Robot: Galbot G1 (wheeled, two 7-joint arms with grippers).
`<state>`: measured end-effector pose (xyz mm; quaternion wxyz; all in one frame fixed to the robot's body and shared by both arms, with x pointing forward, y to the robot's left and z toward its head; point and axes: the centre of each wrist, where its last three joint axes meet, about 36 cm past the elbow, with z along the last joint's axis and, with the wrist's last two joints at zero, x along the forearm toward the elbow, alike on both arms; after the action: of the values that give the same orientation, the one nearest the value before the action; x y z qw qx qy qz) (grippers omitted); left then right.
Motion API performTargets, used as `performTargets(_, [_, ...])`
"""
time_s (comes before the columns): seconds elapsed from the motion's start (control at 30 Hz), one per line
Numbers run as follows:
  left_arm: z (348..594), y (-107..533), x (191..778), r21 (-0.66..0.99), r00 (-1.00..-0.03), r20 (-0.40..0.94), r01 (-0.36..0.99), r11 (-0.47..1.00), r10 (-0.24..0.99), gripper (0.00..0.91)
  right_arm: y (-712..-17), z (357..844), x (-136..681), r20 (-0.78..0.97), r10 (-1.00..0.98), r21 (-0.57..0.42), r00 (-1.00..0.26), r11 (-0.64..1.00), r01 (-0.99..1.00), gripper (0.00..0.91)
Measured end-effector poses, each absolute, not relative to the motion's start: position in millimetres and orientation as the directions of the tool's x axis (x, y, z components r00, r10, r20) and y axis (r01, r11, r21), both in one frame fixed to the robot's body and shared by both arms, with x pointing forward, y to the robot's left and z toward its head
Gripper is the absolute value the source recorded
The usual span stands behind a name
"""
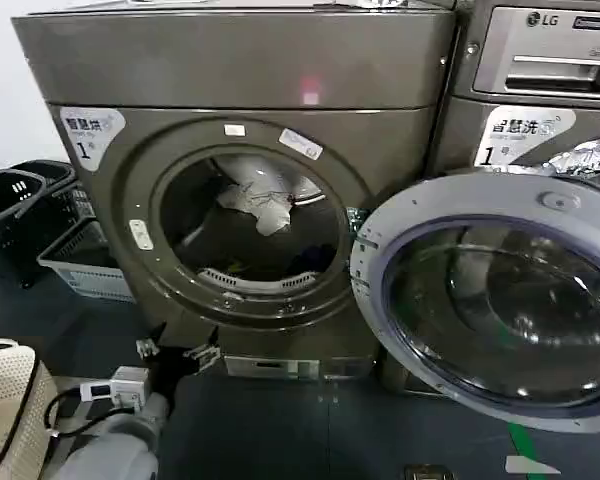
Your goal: Grasp the clothes from the dryer.
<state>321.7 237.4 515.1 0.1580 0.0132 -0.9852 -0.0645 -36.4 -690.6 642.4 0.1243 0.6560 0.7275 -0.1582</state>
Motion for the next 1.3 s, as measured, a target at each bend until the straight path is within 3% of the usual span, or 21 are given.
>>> performTargets(1.3, [507, 235, 328, 0.124, -0.943, 0.329, -0.014, 0.992, -0.054, 0.907, -686, 631, -46, -0.38, 0.92, -0.075, -0.095, 0.072, 0.995, 0.907])
